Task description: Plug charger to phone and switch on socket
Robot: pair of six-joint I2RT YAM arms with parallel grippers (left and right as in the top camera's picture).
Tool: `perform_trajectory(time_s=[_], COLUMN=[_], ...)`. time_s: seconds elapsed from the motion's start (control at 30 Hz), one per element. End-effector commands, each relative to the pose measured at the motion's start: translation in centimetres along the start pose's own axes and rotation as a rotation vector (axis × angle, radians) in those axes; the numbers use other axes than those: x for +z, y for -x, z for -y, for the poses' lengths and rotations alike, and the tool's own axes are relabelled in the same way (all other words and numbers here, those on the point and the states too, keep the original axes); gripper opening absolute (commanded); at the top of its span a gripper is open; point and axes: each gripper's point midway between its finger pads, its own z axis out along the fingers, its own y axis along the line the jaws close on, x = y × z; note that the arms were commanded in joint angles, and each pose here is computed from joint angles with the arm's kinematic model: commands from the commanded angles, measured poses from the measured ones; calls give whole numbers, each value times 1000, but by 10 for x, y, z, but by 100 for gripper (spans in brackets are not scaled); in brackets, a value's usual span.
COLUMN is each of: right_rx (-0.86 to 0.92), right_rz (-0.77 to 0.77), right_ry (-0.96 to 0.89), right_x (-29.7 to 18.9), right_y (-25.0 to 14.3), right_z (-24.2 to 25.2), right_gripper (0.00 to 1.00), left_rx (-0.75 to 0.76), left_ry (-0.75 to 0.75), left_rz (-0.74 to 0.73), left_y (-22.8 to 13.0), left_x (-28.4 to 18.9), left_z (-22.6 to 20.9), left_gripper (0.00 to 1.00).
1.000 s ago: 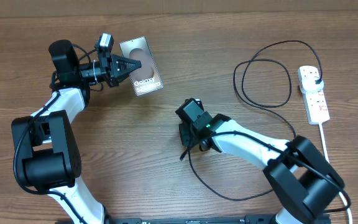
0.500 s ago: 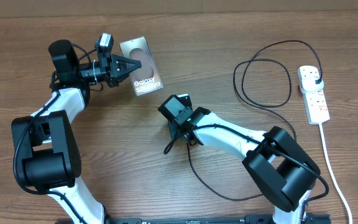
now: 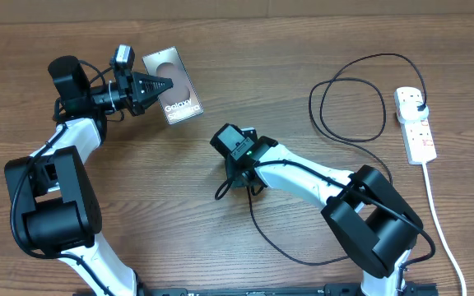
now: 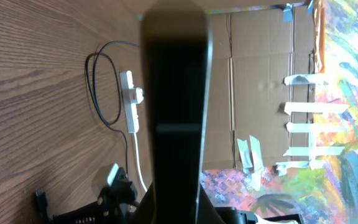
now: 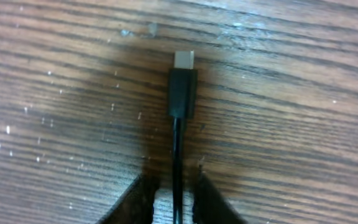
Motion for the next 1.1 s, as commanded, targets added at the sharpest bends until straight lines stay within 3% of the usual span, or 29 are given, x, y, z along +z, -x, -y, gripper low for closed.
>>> perform_trajectory(time_s=[0.0,0.1,0.37,0.67,0.9,1.07], right_rx=[3,6,-55,-52,-141,-234], right_rz=[-82,-84,-80,109,259,281], right_ry=[6,13,41,186,338,418], right_x=[16,16,-7,-127,-219,-216], right_y=[-17,-17,-6,10,-27,-70], right_z=[1,1,0,-4,-10,-23], right_gripper=[9,4,4,4,4,4], left_rx=[50,49,41,42,62,79], left_ry=[-14,-14,-14,-15,-23,-37], left_rz=[-30,-30,-30,-35,-95,-190], left_y=[-3,-3,-4,-5,-16,-38], left_x=[-1,-1,-1,2,25,62], left_z=[10,9,9,9,10,13], left_gripper=[4,4,4,5,4,4])
